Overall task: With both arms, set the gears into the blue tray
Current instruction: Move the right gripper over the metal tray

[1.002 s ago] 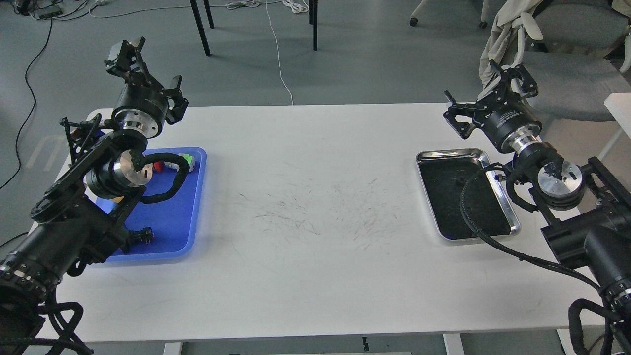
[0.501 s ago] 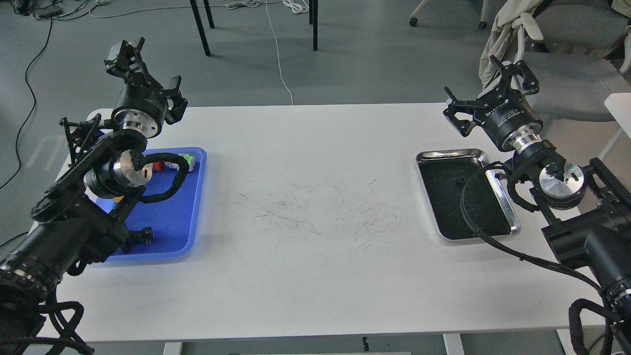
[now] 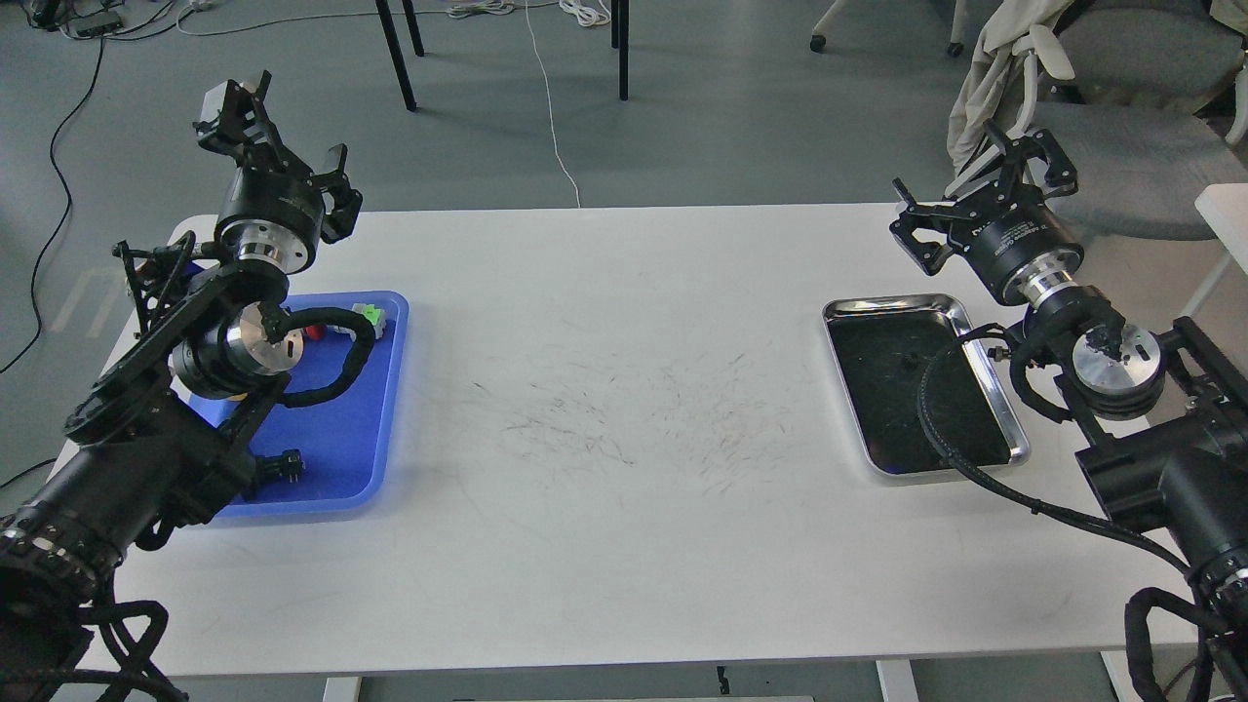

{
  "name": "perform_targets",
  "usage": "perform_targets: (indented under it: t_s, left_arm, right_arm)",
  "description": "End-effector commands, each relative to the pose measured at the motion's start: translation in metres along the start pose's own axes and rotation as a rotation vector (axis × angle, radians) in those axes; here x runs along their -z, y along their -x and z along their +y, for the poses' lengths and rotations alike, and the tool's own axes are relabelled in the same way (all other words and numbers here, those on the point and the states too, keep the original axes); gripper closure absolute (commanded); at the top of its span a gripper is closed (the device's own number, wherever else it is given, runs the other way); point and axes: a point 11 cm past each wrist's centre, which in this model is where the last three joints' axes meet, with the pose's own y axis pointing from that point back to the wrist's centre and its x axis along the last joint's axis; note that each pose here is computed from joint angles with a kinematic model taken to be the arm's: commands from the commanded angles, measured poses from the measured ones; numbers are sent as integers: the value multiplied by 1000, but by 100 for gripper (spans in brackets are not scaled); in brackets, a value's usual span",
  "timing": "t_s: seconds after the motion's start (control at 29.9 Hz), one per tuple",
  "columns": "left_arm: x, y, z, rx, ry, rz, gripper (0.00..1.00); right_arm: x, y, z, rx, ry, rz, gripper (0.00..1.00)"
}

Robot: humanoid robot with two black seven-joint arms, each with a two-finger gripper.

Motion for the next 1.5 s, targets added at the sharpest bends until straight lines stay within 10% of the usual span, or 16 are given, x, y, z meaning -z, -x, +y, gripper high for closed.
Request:
perform_targets:
  t_s: [0.0, 0.74, 1.47]
  left_arm:
    - [3, -3, 2, -5, -11, -2, 1]
    - [9, -2, 4, -10, -26, -2, 1]
    - [10, -6, 7, -12, -30, -4, 1]
  right_arm:
    - [-3, 0, 1, 7, 5, -3, 1]
    - [28, 39, -13, 68, 284, 533, 1]
    - [-11, 19, 32, 109, 1250, 2007, 1]
